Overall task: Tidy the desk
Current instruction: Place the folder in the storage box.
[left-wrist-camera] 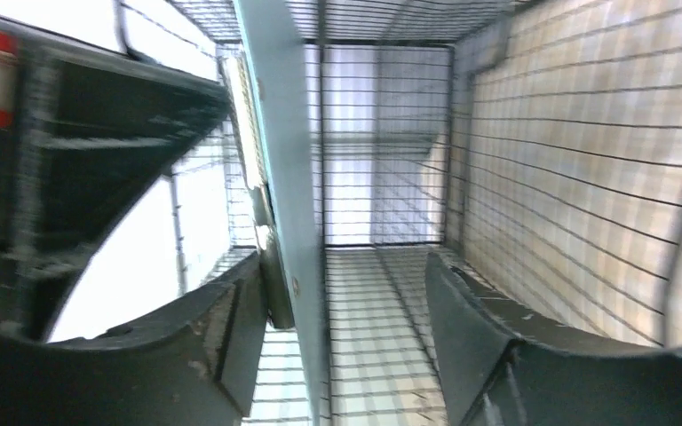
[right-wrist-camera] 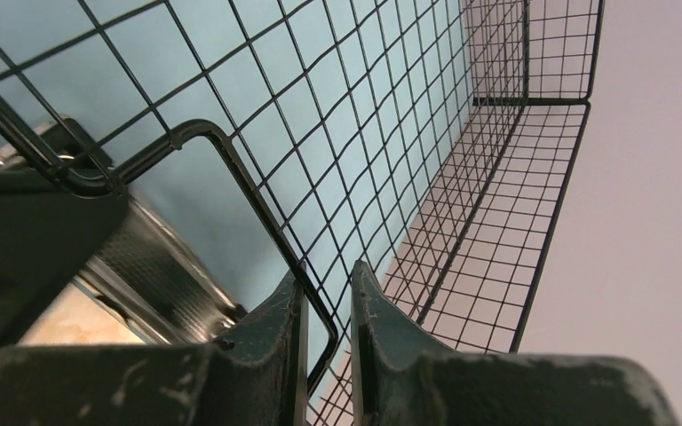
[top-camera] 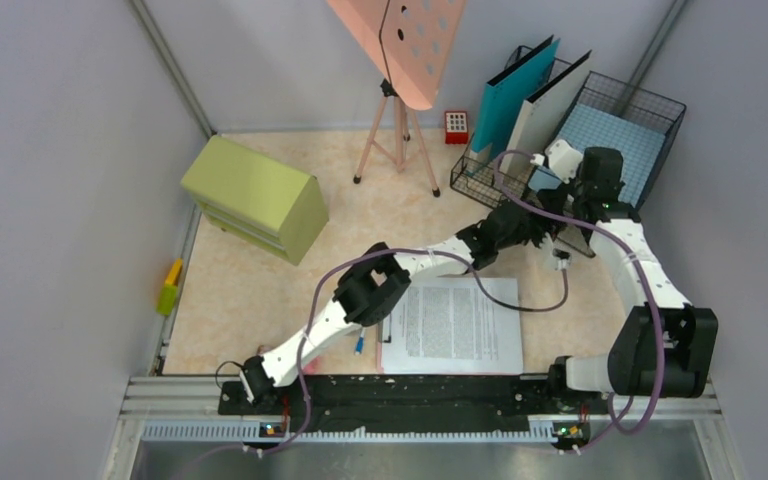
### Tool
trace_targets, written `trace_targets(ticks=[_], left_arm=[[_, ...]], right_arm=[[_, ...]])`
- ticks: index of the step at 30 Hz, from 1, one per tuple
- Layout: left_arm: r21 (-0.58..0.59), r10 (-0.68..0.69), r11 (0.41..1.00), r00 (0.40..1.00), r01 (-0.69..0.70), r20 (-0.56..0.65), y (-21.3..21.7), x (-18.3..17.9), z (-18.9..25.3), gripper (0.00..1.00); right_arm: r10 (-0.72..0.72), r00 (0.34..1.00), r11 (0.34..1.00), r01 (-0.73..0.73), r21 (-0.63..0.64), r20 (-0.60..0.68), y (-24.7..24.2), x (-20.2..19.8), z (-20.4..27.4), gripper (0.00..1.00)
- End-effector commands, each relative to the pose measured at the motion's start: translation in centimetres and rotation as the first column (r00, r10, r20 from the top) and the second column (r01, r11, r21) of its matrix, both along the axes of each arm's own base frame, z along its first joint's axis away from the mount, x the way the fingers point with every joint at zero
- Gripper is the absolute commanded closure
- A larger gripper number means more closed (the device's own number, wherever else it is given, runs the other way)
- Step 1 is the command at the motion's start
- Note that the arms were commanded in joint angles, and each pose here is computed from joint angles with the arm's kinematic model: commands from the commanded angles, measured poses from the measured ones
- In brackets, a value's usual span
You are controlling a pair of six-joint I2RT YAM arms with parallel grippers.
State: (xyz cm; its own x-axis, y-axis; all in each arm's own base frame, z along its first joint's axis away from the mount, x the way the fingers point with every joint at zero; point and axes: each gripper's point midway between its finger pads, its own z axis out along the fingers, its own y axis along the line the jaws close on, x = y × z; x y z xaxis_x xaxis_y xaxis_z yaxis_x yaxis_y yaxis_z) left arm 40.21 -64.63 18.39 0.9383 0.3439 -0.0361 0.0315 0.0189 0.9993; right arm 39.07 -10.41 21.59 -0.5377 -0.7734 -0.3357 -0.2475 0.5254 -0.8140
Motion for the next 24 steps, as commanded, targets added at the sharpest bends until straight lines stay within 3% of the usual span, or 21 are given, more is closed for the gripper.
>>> trace_targets(ticks=[1, 16, 19, 24], left_arm=[[-0.106, 0.039, 0.994, 0.999, -0.037, 0.025, 2.4, -0.8, 5.8, 0.27], [-0.158, 0.118, 0.981, 0.993, -0.114, 0.021, 6.5, -5.3, 8.2, 0.2], [-0.15, 0.184, 0.972, 0.983, -0.18, 0.013, 8.1, -5.5, 8.1, 0.2], [-0.109, 0.275, 0.953, 0.958, -0.284, -0.085, 11.3, -6.3, 6.7, 0.2]], right_arm=[[-0.043, 0.999, 0.993, 0.043, 0.111, 0.004, 0.8, -0.4, 0.2, 1.0], [-0.071, 0.997, 0.99, 0.07, 0.124, 0.002, 0.4, -0.3, 0.6, 1.0], [-0.075, 0.997, 0.989, 0.075, 0.131, -0.002, 0.4, -0.3, 0.6, 1.0], [-0.092, 0.996, 0.984, 0.094, 0.15, -0.017, 0.5, -0.2, 0.3, 0.98]])
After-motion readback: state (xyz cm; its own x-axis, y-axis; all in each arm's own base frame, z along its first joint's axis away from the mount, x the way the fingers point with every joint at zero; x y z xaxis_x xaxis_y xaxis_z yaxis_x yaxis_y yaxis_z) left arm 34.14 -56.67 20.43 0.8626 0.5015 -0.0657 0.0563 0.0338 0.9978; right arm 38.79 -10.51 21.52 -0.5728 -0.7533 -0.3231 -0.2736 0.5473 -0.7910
